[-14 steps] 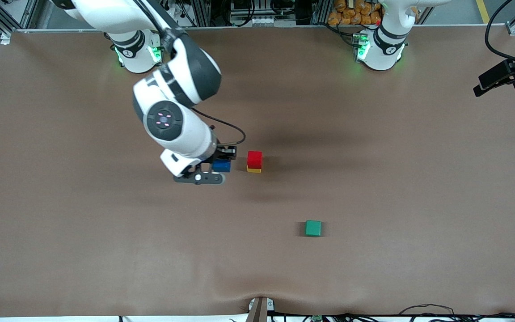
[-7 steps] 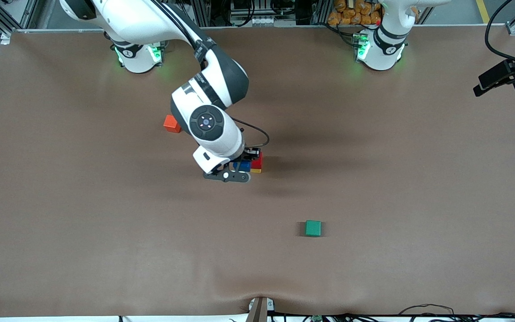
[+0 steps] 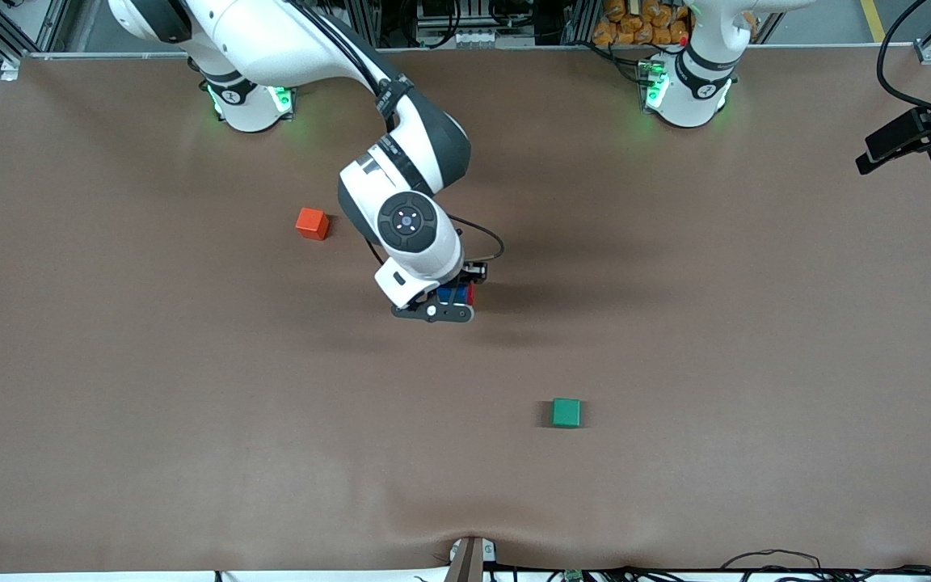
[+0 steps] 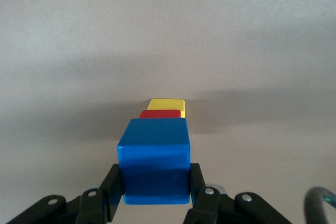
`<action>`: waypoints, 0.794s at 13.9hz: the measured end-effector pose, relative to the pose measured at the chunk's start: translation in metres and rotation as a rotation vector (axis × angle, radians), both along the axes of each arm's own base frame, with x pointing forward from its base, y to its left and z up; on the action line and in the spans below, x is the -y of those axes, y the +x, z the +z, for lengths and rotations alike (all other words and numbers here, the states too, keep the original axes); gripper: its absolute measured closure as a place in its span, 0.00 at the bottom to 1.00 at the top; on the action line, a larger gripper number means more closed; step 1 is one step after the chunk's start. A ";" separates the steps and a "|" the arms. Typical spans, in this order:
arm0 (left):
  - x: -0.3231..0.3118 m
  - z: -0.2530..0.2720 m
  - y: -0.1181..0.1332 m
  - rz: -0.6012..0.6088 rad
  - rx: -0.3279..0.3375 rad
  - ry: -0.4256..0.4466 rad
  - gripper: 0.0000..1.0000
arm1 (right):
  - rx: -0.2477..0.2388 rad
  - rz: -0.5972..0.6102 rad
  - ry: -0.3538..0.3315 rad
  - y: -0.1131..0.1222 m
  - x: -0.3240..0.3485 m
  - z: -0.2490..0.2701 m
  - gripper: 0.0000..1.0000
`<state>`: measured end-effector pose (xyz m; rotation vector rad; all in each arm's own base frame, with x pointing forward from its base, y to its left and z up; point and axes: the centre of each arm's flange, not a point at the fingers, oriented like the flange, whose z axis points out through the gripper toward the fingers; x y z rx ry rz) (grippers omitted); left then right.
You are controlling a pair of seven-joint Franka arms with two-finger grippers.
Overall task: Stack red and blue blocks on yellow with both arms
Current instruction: 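Lift the blue cube and carry it over the red cube, then lower the blue cube onto the red cube and open the right gripper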
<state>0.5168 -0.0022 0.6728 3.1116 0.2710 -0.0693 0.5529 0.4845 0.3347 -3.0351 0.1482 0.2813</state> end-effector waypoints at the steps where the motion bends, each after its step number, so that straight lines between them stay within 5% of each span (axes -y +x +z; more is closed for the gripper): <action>1: 0.000 0.000 0.000 0.000 0.000 0.000 0.00 | -0.002 0.003 -0.002 -0.002 -0.002 -0.002 0.44; 11: 0.001 0.000 -0.001 -0.003 -0.006 0.000 0.00 | -0.017 0.034 -0.016 -0.017 -0.018 -0.017 0.44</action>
